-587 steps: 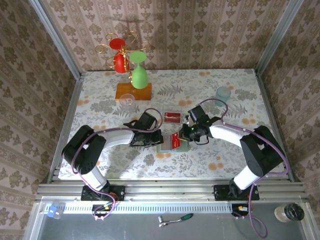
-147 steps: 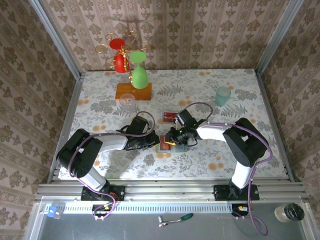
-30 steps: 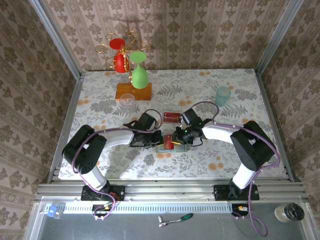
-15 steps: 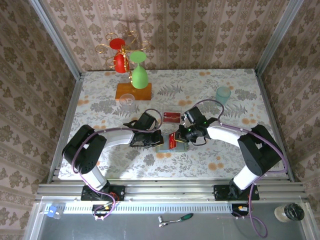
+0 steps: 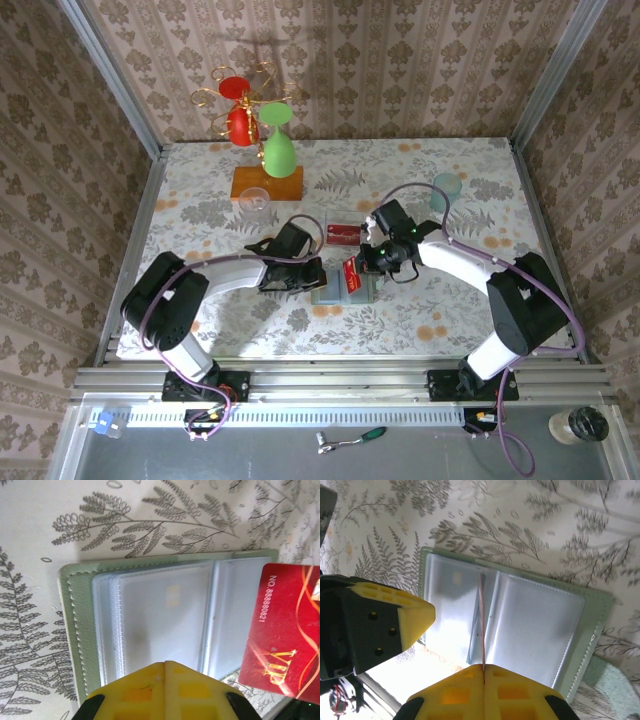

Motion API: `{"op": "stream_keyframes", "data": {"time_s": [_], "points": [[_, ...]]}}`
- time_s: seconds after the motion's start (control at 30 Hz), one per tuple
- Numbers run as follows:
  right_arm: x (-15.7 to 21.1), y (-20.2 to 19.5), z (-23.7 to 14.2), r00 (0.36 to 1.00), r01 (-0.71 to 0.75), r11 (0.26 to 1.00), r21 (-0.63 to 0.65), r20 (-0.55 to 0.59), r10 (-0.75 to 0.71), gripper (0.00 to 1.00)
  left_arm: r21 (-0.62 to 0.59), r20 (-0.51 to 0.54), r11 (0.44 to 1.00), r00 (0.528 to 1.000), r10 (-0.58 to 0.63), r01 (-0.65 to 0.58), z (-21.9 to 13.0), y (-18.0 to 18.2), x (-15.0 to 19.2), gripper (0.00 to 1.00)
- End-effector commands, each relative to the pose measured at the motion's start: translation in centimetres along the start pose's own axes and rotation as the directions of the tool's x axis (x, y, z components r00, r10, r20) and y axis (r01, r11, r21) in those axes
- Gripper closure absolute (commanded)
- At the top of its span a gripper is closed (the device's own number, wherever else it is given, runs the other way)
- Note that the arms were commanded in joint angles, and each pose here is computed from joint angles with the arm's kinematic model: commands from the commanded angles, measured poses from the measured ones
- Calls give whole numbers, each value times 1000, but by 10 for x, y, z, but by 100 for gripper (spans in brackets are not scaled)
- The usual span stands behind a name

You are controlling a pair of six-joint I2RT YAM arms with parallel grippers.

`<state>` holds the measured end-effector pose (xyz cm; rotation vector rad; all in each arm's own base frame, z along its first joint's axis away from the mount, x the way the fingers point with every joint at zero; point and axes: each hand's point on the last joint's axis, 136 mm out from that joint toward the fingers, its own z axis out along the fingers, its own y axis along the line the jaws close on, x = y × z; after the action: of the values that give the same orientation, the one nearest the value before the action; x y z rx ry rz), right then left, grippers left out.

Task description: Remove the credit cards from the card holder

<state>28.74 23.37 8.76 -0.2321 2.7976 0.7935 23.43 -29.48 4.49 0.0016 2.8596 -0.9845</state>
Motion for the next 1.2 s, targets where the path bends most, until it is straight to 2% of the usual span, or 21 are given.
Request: {"op": "stream_keyframes", "data": {"time_s": [0.0, 0.1, 0.2, 0.3, 0.47, 0.6, 0.8, 1.17], "points": [[3, -12, -17, 972, 232, 967, 105, -62, -226, 100, 14, 49, 1000, 999, 22, -23, -12, -5, -9, 98], [0, -18, -22, 909, 415, 894, 169, -120, -399, 100, 20, 66, 1000, 998, 15, -16, -16, -2, -11, 97], [-6, -25, -27, 802, 597, 767, 233, -198, -564, 100, 19, 86, 1000, 996, 13, -15, -21, 0, -12, 95], [-11, -28, -30, 705, 709, 669, 225, -263, -659, 100, 15, 100, 1000, 995, 7, -9, -26, 4, -13, 94], [-25, -29, -31, 564, 825, 531, 195, -353, -747, 100, 13, 119, 1000, 993, -12, 11, -33, 13, -14, 94], [-39, -28, -30, 480, 874, 460, 154, -417, -772, 100, 11, 134, 1000, 991, -28, 27, -38, 20, -14, 95], [-68, -15, -22, 399, 914, 387, 118, -425, -813, 100, 11, 146, 999, 988, -44, 43, -44, 27, -14, 95], [-114, 6, -9, 339, 939, 333, 86, -406, -849, 100, 13, 166, 998, 984, -67, 66, -52, 34, -18, 95]]}}
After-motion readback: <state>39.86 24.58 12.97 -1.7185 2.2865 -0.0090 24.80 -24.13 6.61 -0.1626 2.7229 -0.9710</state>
